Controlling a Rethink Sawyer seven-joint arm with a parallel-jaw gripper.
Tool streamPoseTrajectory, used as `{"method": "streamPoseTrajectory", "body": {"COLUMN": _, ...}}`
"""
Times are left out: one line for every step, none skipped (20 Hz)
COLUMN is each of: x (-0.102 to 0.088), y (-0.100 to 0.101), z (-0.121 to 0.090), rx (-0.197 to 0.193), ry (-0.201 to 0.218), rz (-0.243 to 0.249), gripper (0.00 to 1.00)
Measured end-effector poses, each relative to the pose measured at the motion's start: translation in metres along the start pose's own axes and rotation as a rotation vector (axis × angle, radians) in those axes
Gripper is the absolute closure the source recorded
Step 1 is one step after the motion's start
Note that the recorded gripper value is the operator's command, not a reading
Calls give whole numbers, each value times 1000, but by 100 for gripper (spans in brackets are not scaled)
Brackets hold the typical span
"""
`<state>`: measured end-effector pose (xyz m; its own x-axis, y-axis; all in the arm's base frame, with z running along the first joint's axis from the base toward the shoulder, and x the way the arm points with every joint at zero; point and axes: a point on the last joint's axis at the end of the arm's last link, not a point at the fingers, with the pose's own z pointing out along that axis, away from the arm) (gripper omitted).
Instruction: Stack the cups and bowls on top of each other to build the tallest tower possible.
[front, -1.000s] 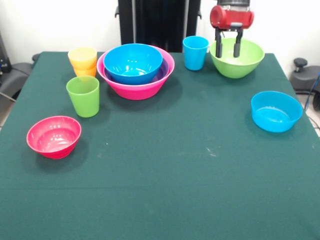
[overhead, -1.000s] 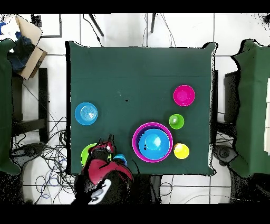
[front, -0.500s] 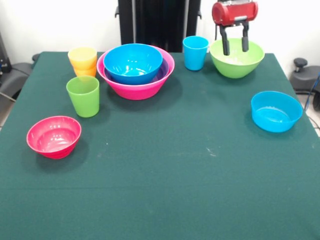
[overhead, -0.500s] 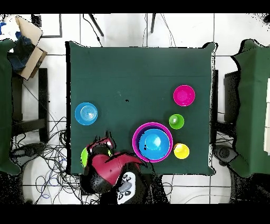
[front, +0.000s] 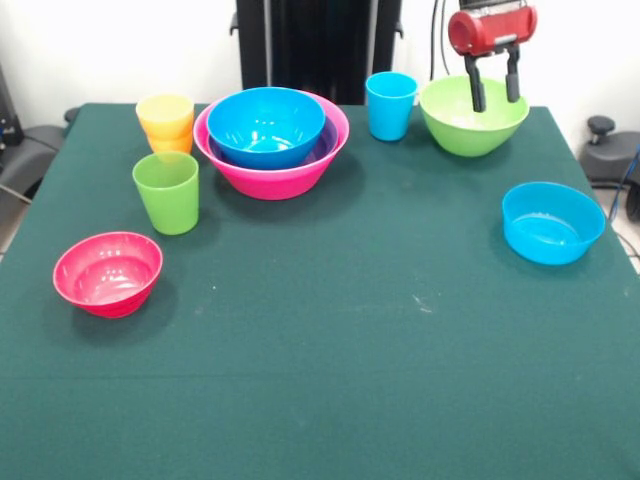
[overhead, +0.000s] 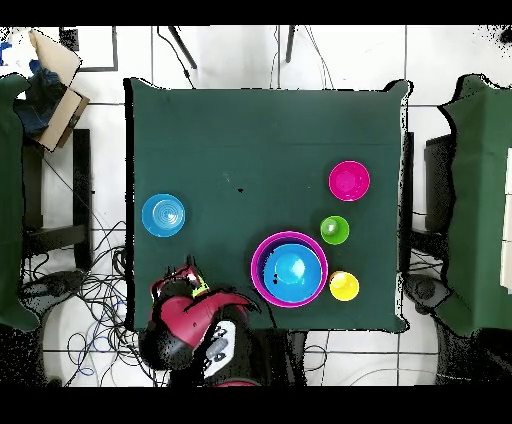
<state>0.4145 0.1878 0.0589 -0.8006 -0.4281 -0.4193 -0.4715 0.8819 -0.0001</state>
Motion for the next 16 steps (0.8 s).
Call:
{"method": "streamPoseTrajectory", "body": {"x": 3, "y": 4, "z": 1, "rx": -3, "ry": 14, "rz": -5, "gripper": 0}}
{"method": "streamPoseTrajectory", "body": {"x": 6, "y": 7, "z": 2, "rx": -6, "ry": 34, "rz": -11, "gripper": 0}}
{"method": "streamPoseTrajectory", "body": {"x": 10, "y": 11, "z": 3, "rx": -8, "ry": 55, "rz": -17, "gripper": 0}}
{"method": "streamPoseTrajectory", "body": {"x": 11, "y": 12, "z": 3, "rx": -9, "ry": 64, "rz": -21, "gripper": 0}}
{"method": "streamPoseTrajectory", "body": {"x": 14, "y": 15, "z": 3, "rx": -9, "ry": 83, "rz": -27, "gripper": 0}}
{"method": "streamPoseTrajectory", "body": {"x": 15, "y": 17, "z": 3, "rx": -9, "ry": 93, "rz": -32, "gripper": 0}}
{"method": "streamPoseTrajectory", "body": {"x": 18, "y": 21, "z": 3, "rx": -9, "ry": 113, "rz": -42, "gripper": 0}}
{"method": "streamPoseTrajectory", "body": {"x": 18, "y": 22, "z": 3, "rx": -9, "ry": 117, "rz": -45, "gripper": 0}}
{"method": "streamPoseTrajectory", "body": {"x": 19, "y": 23, "z": 3, "rx": -9, "ry": 120, "rz": -47, "gripper": 0}}
{"method": "streamPoseTrajectory", "body": {"x": 19, "y": 24, "z": 3, "rx": -10, "ry": 123, "rz": -50, "gripper": 0}}
{"method": "streamPoseTrajectory", "body": {"x": 19, "y": 26, "z": 3, "rx": -11, "ry": 124, "rz": -54, "gripper": 0}}
{"method": "streamPoseTrajectory", "body": {"x": 19, "y": 26, "z": 3, "rx": -11, "ry": 124, "rz": -54, "gripper": 0}}
{"method": "streamPoseTrajectory", "body": {"x": 19, "y": 26, "z": 3, "rx": -12, "ry": 124, "rz": -55, "gripper": 0}}
{"method": "streamPoseTrajectory", "body": {"x": 19, "y": 26, "z": 3, "rx": -11, "ry": 124, "rz": -54, "gripper": 0}}
{"method": "streamPoseTrajectory", "body": {"x": 19, "y": 26, "z": 3, "rx": -11, "ry": 124, "rz": -54, "gripper": 0}}
{"method": "streamPoseTrajectory", "body": {"x": 19, "y": 26, "z": 3, "rx": -11, "ry": 124, "rz": -54, "gripper": 0}}
